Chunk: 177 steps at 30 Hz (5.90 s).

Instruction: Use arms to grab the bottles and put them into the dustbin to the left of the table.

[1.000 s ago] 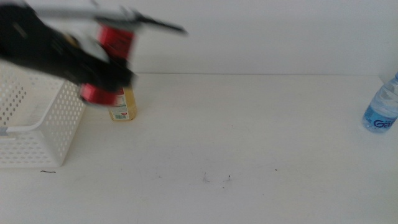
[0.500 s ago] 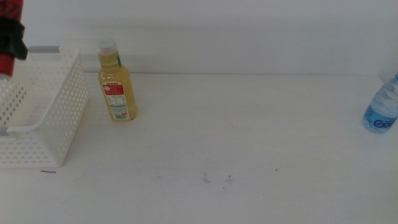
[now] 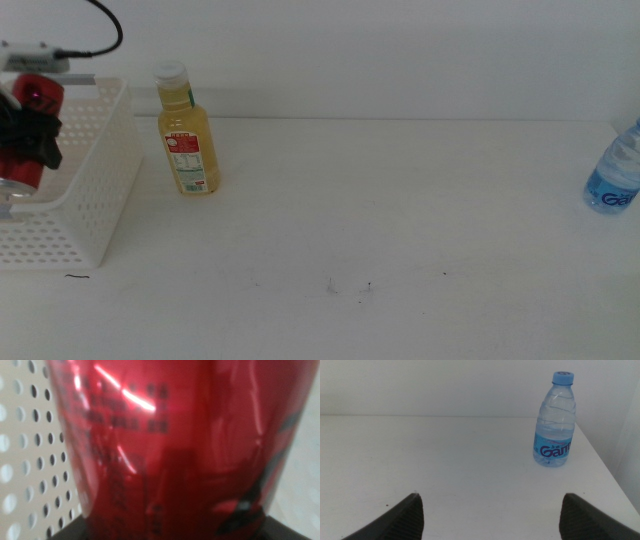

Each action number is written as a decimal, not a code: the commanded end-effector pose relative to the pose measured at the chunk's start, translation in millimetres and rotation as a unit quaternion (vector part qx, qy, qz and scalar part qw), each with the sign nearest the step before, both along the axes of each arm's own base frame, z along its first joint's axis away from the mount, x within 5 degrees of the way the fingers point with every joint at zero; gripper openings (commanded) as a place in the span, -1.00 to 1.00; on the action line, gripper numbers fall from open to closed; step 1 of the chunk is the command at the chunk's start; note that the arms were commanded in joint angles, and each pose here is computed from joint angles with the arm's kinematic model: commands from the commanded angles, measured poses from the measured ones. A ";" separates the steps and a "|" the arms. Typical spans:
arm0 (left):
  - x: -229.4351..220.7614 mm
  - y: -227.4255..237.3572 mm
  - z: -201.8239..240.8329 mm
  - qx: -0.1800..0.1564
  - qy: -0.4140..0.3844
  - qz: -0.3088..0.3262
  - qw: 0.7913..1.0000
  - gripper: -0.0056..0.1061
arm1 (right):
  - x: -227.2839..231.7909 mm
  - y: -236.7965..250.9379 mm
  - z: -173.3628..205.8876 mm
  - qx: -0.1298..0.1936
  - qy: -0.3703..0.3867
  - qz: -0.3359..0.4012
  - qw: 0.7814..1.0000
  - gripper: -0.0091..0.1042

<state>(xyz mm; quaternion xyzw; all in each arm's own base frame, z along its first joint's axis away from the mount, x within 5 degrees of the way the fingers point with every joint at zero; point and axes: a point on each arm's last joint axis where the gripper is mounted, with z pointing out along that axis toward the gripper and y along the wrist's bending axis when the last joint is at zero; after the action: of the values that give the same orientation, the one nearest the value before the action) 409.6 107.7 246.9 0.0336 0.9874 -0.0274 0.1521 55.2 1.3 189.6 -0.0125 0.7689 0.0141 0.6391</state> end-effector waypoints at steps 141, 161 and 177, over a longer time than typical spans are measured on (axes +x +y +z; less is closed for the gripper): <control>-39.9 -170.0 -110.3 -0.086 -0.508 0.056 0.855 -0.93 | -0.1 -0.4 -0.1 -0.006 -0.005 -0.002 1.000 0.78; -101.1 -96.4 123.0 -0.035 -0.242 -0.029 0.969 -0.93 | -0.1 -0.4 -0.1 -0.006 -0.005 -0.002 1.000 0.78; -27.7 -13.9 65.9 -0.057 -0.078 0.000 0.995 -0.93 | -0.1 -0.4 -0.1 -0.006 -0.005 -0.002 1.000 0.78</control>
<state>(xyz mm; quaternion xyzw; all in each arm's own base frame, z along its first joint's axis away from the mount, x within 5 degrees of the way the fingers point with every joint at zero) 375.8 93.8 306.6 0.0303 0.9760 -0.0781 0.2012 55.2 1.3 189.6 -0.0125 0.7689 0.0141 0.6391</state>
